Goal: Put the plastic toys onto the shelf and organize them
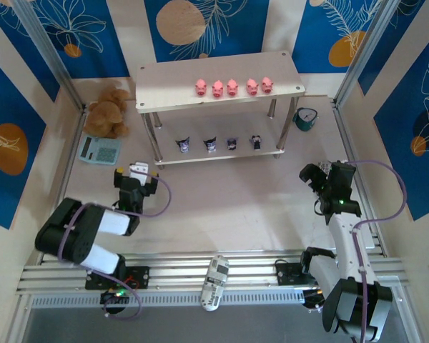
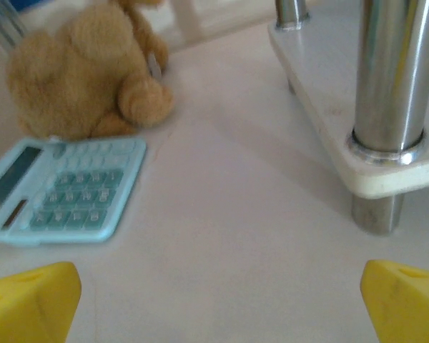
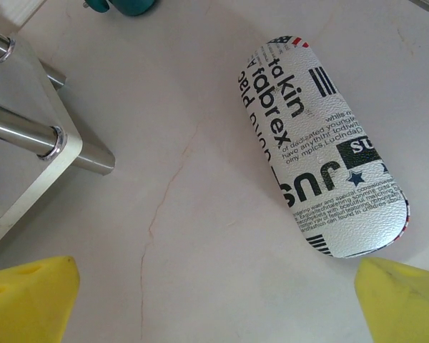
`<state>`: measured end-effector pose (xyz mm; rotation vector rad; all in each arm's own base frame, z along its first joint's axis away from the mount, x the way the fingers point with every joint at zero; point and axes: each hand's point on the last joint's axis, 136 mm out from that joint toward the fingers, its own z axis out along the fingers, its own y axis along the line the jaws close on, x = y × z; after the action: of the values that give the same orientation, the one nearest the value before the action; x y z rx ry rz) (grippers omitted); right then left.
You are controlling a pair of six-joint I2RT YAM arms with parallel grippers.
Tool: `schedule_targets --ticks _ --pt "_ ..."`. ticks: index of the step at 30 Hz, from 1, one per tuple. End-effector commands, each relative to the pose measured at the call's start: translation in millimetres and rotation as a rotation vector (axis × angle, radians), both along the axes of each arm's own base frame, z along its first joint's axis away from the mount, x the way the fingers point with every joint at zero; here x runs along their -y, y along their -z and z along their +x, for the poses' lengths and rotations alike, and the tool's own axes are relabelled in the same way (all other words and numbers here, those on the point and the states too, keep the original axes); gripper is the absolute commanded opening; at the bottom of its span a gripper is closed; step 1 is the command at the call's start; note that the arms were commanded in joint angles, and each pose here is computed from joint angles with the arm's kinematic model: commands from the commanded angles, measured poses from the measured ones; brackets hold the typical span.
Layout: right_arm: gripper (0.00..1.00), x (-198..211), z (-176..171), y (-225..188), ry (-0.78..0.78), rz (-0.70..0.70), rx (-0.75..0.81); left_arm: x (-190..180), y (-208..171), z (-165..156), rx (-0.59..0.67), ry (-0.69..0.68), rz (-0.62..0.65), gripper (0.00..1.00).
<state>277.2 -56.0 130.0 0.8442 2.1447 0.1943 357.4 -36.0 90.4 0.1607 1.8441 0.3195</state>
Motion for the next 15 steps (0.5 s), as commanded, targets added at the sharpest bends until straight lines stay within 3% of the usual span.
schedule_targets --ticks 1,7,12,15 --pt "0.99 6 4 -3 0.01 -0.035 0.036 -5 -35 -1 0.194 -0.024 -0.023 1.0" --pt "0.99 0 14 -19 -0.039 -0.088 0.15 9 -17 2 0.138 0.138 -0.073 1.0" --pt "0.99 -15 27 -24 -0.114 -0.185 0.266 2 -13 15 0.09 0.112 -0.104 1.0" --pt "0.99 -25 37 -24 -0.165 -0.311 0.341 5 -14 11 0.106 0.137 -0.103 1.0"
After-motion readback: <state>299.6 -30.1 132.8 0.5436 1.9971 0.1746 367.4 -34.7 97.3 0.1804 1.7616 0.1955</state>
